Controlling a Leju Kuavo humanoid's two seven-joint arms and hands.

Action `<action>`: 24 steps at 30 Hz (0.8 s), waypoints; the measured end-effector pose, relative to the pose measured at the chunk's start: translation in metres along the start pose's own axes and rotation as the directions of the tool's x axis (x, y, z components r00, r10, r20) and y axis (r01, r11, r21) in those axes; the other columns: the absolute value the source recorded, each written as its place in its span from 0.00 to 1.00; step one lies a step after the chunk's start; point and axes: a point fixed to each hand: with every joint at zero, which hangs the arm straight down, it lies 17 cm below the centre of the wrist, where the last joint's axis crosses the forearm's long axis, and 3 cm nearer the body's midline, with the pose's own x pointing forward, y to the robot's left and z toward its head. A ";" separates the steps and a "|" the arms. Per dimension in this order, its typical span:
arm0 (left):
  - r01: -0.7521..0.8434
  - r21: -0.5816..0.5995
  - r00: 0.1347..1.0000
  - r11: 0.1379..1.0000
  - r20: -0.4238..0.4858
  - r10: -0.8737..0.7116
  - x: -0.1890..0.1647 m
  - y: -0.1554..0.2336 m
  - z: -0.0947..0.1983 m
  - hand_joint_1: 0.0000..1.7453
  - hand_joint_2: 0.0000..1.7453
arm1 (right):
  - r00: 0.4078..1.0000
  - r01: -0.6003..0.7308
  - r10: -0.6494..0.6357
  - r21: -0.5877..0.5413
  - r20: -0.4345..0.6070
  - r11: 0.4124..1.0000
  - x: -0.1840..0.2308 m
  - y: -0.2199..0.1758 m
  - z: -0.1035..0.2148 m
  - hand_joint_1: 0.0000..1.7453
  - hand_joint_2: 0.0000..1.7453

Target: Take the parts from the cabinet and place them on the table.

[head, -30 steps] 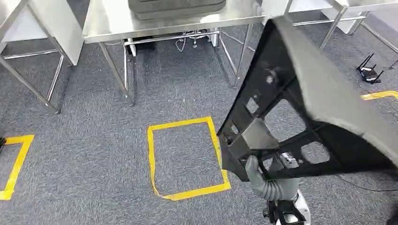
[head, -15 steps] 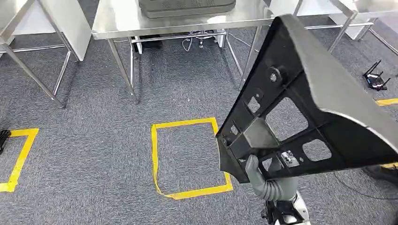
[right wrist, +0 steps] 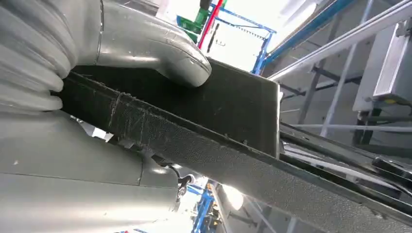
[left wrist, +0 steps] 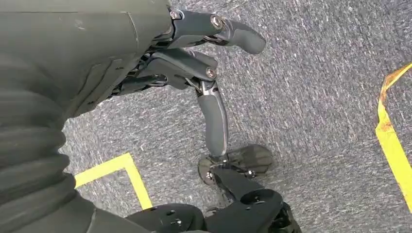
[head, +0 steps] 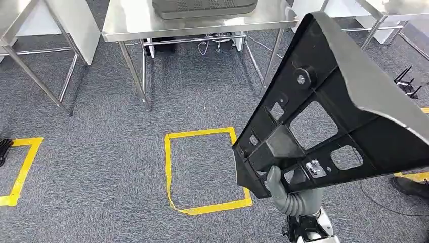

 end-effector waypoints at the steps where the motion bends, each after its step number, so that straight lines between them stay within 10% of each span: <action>1: -0.002 -0.004 1.000 1.000 0.000 0.002 0.000 -0.001 0.000 0.00 1.00 | 1.000 0.000 0.000 0.000 -0.002 1.000 0.000 0.000 0.000 1.00 1.00; 24: -0.004 -0.018 1.000 1.000 -0.010 0.003 -0.001 -0.006 0.001 0.00 1.00 | 1.000 0.001 -0.001 -0.003 -0.021 1.000 -0.005 -0.001 0.000 1.00 1.00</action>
